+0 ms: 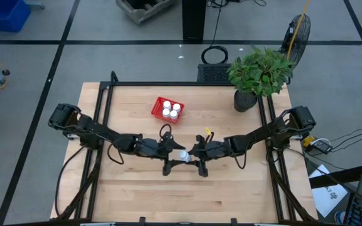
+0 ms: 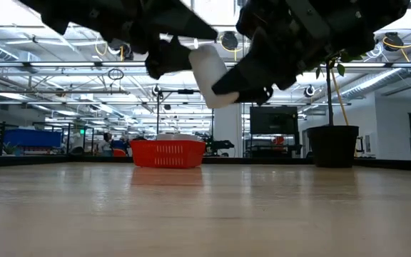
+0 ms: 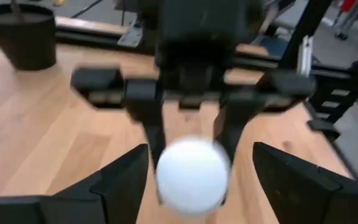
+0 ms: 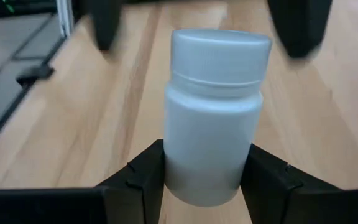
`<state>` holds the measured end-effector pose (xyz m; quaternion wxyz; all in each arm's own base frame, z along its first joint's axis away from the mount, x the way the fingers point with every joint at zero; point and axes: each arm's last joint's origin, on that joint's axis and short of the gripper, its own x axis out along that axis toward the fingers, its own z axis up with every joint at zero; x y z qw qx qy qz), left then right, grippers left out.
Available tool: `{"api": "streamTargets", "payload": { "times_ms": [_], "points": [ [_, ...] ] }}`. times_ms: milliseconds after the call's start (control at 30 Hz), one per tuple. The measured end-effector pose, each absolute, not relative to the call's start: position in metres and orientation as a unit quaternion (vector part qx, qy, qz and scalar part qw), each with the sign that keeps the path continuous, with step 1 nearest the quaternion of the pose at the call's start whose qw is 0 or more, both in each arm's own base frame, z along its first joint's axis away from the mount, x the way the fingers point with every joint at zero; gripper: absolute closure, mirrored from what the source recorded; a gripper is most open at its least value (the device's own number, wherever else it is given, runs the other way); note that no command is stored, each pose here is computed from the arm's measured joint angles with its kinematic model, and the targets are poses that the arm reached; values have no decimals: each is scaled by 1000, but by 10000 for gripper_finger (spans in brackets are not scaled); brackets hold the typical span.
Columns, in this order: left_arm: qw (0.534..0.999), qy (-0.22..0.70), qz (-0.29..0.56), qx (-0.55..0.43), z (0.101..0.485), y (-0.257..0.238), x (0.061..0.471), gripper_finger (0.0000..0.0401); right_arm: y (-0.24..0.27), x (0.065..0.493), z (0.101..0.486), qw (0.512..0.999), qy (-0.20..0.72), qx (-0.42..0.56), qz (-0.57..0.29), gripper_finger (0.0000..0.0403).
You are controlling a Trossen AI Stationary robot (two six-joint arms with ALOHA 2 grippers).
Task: Pick and place pill bottles into a basket
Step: Put the white pill bottle into the orange basket
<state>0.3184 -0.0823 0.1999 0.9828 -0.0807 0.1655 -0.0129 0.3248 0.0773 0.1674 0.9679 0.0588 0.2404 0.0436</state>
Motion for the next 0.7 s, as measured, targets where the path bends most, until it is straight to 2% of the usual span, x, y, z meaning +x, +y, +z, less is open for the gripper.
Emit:
{"api": "streamTargets", "payload": {
  "times_ms": [200,700],
  "points": [
    [982,167,-23,-82,204,-83,321,105,80,323,165,964,256,62,42,247],
    [976,187,-21,-111,201,-79,321,191,82,324,168,969,237,52,53,247]
  ]
}}
